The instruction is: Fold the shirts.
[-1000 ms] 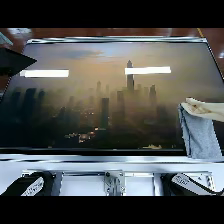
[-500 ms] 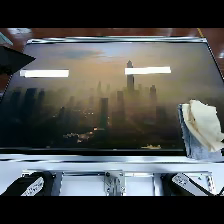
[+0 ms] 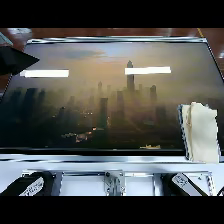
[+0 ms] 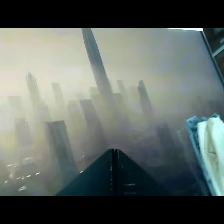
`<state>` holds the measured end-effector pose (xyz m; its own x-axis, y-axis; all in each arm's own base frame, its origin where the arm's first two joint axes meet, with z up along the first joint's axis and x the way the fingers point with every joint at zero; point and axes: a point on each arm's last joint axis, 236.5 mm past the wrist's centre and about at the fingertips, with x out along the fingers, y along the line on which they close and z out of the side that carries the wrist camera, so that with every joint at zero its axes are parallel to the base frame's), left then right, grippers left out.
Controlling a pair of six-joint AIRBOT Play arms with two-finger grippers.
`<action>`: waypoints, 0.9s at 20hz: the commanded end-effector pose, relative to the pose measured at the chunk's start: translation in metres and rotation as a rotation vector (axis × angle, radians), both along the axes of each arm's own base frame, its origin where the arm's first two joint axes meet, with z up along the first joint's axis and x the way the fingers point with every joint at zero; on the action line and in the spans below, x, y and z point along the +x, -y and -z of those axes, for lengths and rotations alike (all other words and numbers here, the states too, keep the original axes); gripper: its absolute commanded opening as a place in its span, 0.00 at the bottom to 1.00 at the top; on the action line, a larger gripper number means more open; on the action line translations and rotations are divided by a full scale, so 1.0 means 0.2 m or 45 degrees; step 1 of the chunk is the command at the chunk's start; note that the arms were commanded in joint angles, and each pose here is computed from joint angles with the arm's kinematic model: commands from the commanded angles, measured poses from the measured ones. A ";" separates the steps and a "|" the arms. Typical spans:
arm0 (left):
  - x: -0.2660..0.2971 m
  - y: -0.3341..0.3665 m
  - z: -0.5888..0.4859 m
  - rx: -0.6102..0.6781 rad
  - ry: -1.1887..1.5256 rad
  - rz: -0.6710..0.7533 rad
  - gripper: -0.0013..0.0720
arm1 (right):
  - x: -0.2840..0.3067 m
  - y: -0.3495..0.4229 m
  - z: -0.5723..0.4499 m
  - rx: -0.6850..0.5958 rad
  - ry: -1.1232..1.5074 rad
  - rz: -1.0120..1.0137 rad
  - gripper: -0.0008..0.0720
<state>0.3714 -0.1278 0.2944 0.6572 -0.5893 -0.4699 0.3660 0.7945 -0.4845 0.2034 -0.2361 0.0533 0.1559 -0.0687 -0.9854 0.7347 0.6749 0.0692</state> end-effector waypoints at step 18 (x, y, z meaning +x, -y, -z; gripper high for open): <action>-0.06 0.31 1.15 0.811 -0.703 0.208 1.00 | 0.57 -0.88 -0.08 0.144 0.175 -0.778 0.94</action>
<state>0.3605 -0.1903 0.0671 0.1740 -0.1841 -0.9674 0.3428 0.9323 -0.1157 0.3182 -0.0639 0.0698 0.2673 0.1684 -0.9488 0.2029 0.9527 0.2262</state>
